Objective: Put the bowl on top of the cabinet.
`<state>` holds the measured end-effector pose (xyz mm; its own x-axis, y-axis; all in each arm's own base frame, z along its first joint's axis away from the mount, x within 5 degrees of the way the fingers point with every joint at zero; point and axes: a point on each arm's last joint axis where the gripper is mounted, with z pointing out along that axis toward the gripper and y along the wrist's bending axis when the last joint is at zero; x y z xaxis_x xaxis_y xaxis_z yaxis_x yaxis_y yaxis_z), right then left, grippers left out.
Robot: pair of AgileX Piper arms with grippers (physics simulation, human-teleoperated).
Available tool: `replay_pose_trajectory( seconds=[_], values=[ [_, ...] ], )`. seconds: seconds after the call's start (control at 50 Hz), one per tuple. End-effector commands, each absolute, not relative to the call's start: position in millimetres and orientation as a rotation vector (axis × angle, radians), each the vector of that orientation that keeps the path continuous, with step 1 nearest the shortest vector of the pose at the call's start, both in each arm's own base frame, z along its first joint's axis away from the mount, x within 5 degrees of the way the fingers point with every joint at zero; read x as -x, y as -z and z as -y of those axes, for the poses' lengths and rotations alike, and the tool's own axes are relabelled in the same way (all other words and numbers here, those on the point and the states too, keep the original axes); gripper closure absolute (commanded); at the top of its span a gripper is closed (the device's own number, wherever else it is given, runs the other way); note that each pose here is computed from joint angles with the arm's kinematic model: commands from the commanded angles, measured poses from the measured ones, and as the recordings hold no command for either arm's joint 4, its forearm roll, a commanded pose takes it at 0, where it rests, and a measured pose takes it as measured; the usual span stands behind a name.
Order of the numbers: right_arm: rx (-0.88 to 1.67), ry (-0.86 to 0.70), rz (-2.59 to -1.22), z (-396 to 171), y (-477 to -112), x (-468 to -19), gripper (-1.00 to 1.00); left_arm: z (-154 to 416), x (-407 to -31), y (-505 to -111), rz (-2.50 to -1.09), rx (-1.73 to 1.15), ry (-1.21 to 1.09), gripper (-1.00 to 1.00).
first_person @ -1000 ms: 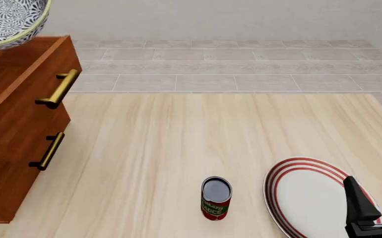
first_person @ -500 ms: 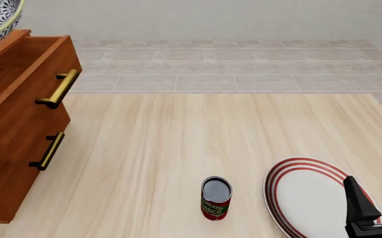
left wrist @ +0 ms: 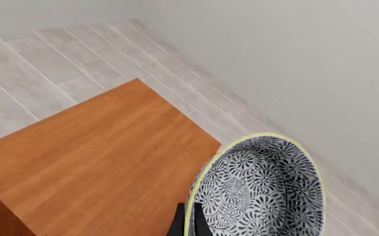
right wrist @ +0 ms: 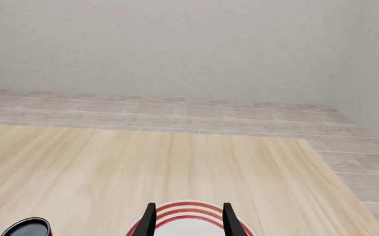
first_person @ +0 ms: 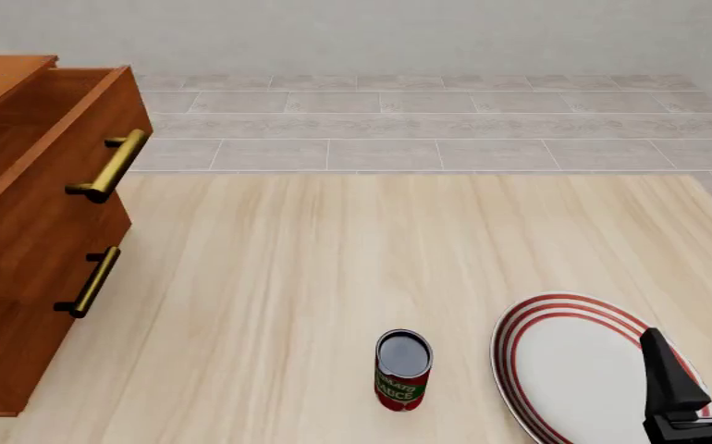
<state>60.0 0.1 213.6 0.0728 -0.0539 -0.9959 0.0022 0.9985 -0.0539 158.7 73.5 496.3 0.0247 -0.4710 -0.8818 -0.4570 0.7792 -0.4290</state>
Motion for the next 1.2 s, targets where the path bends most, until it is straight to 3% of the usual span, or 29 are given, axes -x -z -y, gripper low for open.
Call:
replay_pose_trajectory(
  seconds=[0.02, 1.2],
  values=[
    [0.042, 0.042, -1.498, -0.1, -213.5, -60.0, -1.0, -78.5, -152.6, -499.5, -1.559, 0.79, -0.009, 1.0],
    [0.038, 0.043, -1.498, 0.1, -213.3, -59.2, -1.0, -99.5, -157.6, -471.9, -1.571, 0.885, -0.072, 1.0]
  ],
)
